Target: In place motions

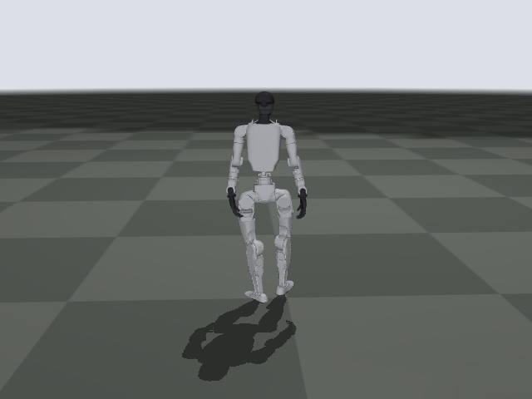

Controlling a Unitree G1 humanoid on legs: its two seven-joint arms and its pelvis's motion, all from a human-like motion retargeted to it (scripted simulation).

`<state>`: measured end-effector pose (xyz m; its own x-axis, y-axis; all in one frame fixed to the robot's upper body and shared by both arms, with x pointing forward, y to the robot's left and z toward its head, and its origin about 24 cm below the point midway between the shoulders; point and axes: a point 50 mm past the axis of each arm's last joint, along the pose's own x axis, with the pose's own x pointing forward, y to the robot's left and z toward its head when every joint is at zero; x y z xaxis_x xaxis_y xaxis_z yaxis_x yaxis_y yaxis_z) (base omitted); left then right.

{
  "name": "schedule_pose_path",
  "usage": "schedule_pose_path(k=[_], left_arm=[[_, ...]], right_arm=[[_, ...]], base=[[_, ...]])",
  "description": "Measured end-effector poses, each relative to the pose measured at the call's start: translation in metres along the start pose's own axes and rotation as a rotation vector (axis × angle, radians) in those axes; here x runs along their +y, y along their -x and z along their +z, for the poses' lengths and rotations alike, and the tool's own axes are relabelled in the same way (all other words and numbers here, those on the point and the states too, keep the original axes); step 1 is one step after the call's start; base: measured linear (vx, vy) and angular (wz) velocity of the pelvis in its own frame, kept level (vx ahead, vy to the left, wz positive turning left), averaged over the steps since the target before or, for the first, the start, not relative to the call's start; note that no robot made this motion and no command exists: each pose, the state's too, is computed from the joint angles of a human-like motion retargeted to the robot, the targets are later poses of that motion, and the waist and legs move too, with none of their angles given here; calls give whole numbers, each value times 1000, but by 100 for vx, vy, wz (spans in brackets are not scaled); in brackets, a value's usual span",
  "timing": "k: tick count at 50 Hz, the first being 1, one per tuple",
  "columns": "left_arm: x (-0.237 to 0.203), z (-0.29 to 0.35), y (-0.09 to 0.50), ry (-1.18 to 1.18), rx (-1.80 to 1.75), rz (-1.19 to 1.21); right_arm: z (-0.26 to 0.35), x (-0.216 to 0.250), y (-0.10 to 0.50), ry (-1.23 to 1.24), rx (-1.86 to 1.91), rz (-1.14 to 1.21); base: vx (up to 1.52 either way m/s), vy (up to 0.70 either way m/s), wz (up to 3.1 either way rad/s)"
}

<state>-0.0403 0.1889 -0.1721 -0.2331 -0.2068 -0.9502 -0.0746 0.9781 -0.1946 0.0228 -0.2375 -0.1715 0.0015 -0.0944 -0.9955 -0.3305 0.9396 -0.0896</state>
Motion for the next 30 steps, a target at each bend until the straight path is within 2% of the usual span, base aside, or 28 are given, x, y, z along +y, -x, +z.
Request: schedule_pose_path(k=[6, 17, 22, 30], left_arm=[[5, -10, 0, 41, 13, -7], [7, 4, 1, 112, -83, -22], [6, 4, 1, 131, -93, -25], [5, 4, 0, 128, -111, -29]], right_arm=[[-9, 10, -1, -54, 51, -1], [-60, 23, 5, -307, 242, -33], [-63, 28, 5, -298, 261, -17], [-16, 25, -2, -145, 91, 24]], base=[[-21, -17, -194], [-1, -14, -170], [9, -24, -88], [7, -22, -91]])
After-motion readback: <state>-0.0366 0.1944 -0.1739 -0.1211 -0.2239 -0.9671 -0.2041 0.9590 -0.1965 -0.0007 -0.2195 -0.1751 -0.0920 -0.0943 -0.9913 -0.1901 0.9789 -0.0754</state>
